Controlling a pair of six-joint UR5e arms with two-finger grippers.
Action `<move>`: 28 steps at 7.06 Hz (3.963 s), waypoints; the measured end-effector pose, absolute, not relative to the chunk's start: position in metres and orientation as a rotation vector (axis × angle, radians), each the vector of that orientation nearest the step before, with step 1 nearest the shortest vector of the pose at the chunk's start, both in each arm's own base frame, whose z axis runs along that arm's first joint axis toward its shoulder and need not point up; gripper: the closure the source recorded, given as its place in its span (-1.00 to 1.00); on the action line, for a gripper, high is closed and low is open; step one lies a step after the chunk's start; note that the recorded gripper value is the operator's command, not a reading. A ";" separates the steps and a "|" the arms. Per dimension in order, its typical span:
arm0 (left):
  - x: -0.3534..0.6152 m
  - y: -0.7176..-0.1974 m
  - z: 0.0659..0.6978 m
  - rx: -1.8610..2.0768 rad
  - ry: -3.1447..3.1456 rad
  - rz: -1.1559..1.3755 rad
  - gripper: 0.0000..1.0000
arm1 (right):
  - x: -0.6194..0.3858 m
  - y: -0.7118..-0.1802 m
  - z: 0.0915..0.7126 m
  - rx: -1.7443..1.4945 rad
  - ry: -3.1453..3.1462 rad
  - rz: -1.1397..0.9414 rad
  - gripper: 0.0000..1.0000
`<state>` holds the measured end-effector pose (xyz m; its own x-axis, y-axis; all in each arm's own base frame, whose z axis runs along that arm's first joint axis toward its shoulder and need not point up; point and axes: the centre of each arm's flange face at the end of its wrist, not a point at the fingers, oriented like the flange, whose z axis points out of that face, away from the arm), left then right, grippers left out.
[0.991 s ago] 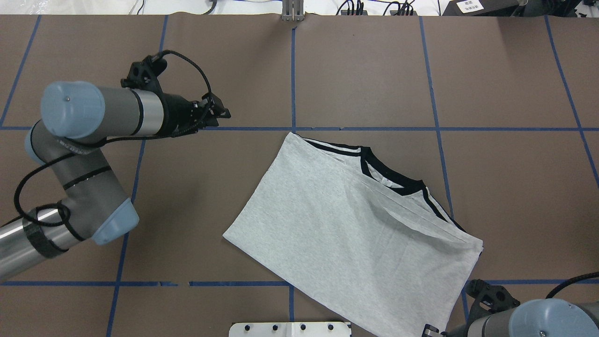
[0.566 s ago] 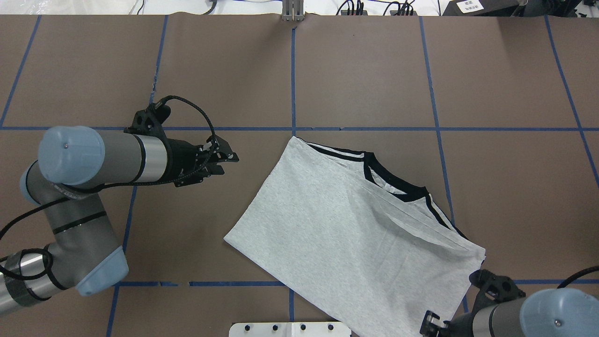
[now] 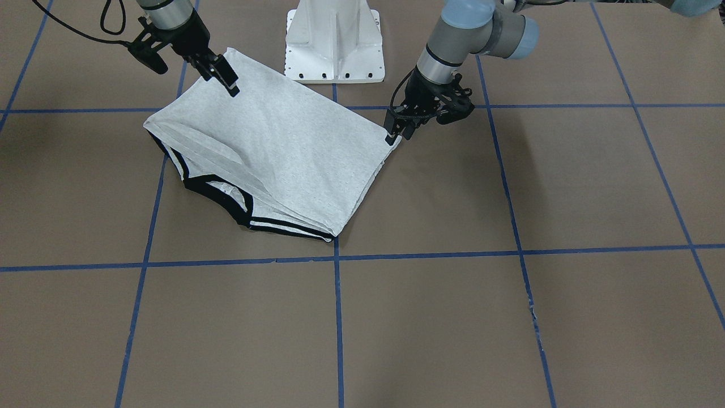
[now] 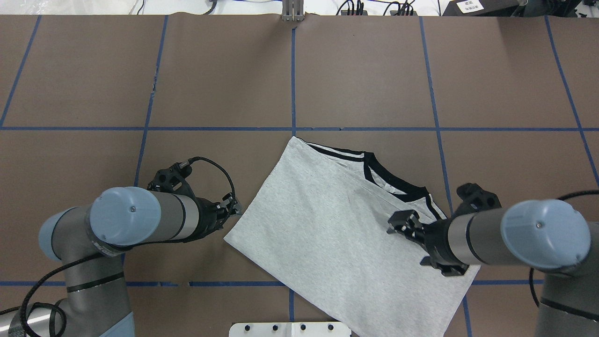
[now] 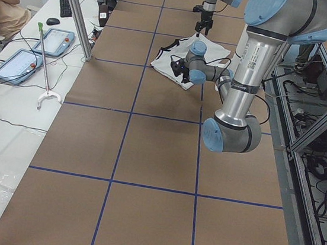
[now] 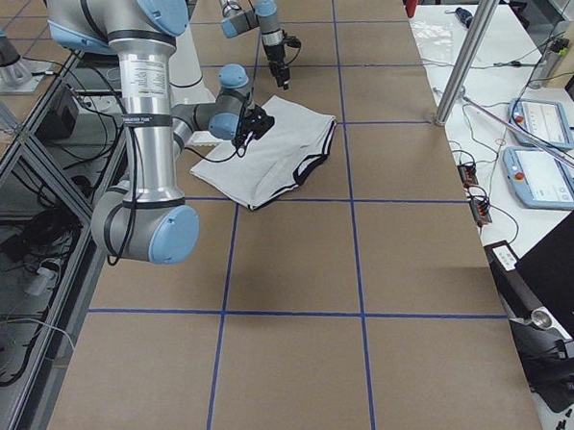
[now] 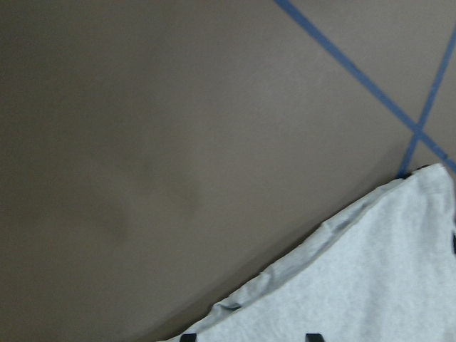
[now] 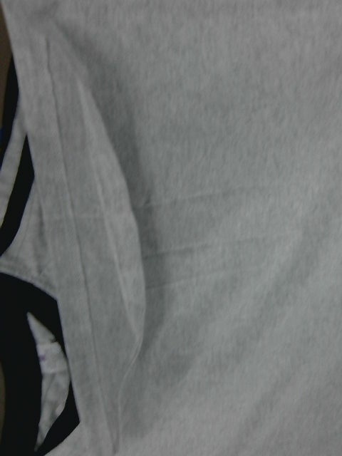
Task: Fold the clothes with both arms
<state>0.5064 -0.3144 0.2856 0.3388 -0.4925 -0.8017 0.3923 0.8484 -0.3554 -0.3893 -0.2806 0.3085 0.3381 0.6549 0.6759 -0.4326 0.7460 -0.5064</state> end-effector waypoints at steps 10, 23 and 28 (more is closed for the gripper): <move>0.534 -0.293 0.311 -0.109 0.998 -0.552 1.00 | -0.401 -0.381 0.305 -0.051 -1.005 0.674 -1.00; 0.472 -0.683 0.277 0.316 0.960 -0.656 -0.14 | -0.431 -0.401 0.269 0.002 -1.054 0.684 -1.00; 0.429 -0.625 0.266 0.237 1.109 -0.481 -0.15 | -0.520 -0.378 0.216 0.092 -0.851 0.278 -1.00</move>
<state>0.4286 -0.6245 0.2658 0.3571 -0.2524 -0.8993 0.4834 0.8738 -0.0533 -0.5203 -0.3778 0.2163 0.6255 0.2051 0.7528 -0.2786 0.9600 -0.0301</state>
